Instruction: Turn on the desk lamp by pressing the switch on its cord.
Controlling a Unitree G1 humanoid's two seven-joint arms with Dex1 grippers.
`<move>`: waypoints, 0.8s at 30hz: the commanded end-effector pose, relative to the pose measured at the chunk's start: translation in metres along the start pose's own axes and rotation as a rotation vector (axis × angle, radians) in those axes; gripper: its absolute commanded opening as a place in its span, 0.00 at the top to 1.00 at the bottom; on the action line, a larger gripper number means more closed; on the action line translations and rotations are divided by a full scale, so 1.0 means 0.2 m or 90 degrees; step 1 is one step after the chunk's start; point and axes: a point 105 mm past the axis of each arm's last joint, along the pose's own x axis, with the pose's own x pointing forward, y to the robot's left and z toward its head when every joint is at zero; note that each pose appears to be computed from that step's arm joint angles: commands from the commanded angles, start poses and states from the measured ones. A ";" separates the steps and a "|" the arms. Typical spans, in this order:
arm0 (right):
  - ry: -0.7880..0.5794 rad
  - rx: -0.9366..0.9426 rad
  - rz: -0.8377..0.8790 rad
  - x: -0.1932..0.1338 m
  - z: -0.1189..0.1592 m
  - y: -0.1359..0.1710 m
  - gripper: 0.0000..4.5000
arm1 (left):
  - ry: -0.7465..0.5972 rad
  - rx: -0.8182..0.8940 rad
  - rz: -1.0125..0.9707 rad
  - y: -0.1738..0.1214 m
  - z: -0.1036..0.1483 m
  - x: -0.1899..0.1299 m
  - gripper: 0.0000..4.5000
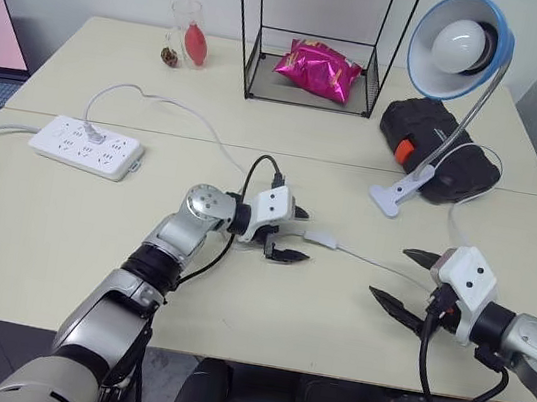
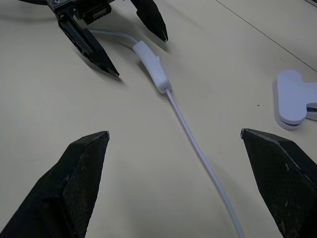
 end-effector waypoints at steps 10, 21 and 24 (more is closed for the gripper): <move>-0.024 -0.022 0.012 -0.01 0.06 0.03 0.00 | 0.005 0.026 0.004 0.03 0.03 0.02 0.31; -0.025 -0.023 0.017 0.00 0.07 0.03 0.00 | -0.007 0.039 0.011 0.04 0.06 0.05 0.88; -0.025 -0.023 0.019 0.00 0.07 0.03 0.00 | -0.014 0.050 0.014 0.04 0.07 0.05 0.93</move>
